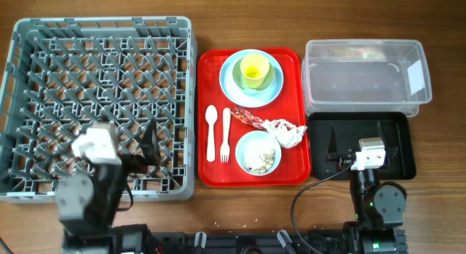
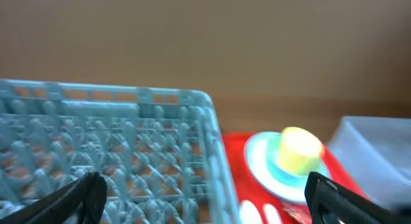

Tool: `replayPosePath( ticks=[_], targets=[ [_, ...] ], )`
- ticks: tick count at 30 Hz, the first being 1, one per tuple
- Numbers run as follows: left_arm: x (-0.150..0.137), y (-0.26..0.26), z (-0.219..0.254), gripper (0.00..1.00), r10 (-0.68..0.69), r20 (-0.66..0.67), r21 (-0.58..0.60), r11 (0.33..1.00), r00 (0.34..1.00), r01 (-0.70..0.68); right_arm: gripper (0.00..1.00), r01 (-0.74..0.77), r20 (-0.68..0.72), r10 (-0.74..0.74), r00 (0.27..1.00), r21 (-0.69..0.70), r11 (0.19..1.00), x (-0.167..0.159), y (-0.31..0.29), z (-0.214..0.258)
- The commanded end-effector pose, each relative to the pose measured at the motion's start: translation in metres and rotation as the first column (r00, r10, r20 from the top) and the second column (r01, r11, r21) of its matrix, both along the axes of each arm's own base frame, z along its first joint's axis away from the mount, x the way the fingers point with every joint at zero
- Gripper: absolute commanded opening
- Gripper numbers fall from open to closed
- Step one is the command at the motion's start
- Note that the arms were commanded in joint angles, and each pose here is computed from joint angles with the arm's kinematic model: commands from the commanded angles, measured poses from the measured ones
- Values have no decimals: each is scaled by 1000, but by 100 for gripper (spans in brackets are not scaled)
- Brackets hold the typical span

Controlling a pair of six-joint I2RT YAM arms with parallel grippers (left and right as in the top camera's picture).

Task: Sort waste into correct bins and load items into the dishwasher rack
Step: 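Reach the left gripper to the white spoon on the red tray and grasp it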

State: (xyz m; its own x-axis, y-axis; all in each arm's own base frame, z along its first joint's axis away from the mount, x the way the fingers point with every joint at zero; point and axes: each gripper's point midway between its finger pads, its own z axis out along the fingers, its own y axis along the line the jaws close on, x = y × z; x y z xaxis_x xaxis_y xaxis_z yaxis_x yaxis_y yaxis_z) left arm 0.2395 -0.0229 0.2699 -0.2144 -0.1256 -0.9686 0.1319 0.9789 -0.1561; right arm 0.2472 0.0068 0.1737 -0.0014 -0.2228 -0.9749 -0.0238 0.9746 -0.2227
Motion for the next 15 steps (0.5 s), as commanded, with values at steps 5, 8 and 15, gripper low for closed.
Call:
replayPosePath(
  ticks=[5, 8, 15],
  targets=[
    [43, -44, 54, 100, -274, -279, -196, 954, 920, 225, 100, -13, 3, 12, 1000, 17, 1000, 0, 2, 1],
    [51, -74, 64, 100, -450, -267, -412, 853, 852, 321, 100, -12, 3, 12, 1000, 17, 1000, 0, 2, 1],
    [68, -91, 19, 64, -506, -438, -600, 780, 743, 177, 100, -12, 3, 12, 1000, 17, 1000, 0, 2, 1]
  ],
)
